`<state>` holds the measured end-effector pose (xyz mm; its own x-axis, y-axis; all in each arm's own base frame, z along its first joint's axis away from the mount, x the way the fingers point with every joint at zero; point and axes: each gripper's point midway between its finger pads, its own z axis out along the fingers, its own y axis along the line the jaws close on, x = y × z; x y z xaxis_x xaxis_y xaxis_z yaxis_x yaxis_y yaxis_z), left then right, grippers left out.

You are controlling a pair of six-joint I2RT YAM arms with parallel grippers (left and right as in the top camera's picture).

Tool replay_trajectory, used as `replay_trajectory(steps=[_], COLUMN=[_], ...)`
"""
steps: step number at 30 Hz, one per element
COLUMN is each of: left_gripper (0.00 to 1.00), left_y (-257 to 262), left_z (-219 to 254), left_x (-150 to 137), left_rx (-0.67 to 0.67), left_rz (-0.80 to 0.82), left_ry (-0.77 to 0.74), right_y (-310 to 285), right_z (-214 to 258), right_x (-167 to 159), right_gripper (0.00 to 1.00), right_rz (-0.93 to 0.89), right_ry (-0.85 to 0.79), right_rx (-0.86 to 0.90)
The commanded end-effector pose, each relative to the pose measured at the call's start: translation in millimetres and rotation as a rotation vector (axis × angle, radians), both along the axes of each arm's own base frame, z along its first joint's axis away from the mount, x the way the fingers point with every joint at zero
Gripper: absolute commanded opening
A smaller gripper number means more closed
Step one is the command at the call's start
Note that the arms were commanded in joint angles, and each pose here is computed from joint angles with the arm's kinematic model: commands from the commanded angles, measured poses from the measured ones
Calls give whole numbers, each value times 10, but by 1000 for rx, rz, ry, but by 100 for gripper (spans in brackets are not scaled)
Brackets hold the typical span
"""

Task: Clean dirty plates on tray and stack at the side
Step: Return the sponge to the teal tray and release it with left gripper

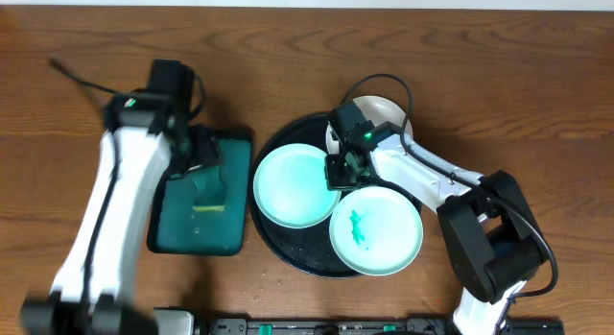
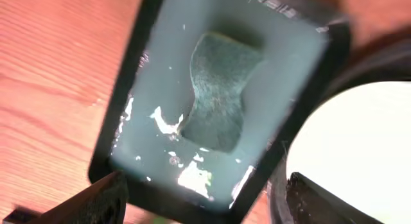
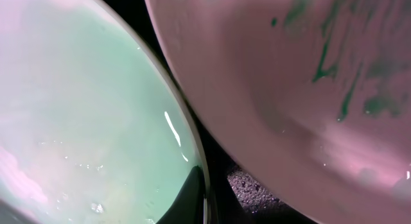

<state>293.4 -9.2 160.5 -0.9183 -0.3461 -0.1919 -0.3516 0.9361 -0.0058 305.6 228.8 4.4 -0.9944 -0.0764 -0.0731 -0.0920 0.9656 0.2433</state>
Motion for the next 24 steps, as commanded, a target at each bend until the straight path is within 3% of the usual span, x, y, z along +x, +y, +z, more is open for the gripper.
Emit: replay_trajectory(steps=[1,7,16,24], left_gripper=[80,81,81,81], left_y=[-17,-4,-9,-6], left_z=[277,432,413,402], left_x=[-86,-248,-273,-316], left_rx=[-14,-16,-19,-18], left_rz=[-10,-10,-11,-11], left_ry=[-77,-104,-88,-70], right_y=[123,106,-147,-266], right_z=[22,374,905,1250], right_x=[-242,-237,-259,-444], right_gripper=[1,1,1,1], right_rz=[51,-25,-127,-131], right_ry=[66,35,-7,115], right_rx=[57,93,134,328])
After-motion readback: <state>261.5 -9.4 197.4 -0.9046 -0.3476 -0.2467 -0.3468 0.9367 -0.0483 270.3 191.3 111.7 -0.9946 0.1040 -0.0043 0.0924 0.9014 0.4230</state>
